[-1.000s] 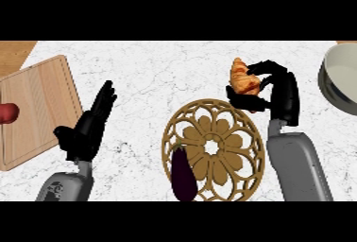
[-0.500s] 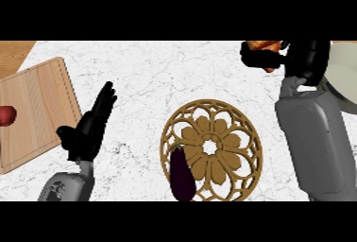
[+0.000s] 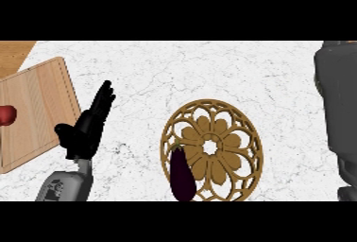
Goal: Pick the croissant from the placemat and place it in the bowl
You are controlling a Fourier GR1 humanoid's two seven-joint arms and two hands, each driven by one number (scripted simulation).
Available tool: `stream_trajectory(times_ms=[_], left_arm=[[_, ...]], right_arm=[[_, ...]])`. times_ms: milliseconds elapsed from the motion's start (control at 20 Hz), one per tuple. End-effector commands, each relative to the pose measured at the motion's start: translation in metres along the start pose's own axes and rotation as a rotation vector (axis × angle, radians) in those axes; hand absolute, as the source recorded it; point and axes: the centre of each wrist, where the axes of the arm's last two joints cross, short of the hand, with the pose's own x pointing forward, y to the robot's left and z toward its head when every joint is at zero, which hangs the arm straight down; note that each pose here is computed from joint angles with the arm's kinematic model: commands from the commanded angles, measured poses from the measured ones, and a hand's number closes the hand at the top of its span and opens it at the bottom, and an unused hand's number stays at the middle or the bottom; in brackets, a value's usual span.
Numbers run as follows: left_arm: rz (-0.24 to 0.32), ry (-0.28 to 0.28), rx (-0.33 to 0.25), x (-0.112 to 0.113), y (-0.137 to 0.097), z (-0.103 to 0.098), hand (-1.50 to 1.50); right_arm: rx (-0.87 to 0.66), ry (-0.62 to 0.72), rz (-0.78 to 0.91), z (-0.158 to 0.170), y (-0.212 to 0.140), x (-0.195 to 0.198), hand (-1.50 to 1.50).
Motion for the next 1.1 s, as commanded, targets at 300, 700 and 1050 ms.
stream_trajectory(times_ms=[300, 700, 1050], left_arm=[[-0.003, -0.019, -0.006, -0.007, -0.014, 0.007, 0.0], [0.0, -0.011, -0.017, -0.001, -0.002, -0.001, 0.0], [-0.004, -0.022, -0.015, 0.005, 0.006, -0.001, 0.0]], right_arm=[[-0.044, 0.126, 0.156, -0.06, -0.025, -0.027, 1.5], [-0.063, 0.178, 0.395, -0.088, -0.026, -0.105, 1.5], [-0.106, 0.254, 0.44, -0.084, -0.026, -0.188, 1.5]])
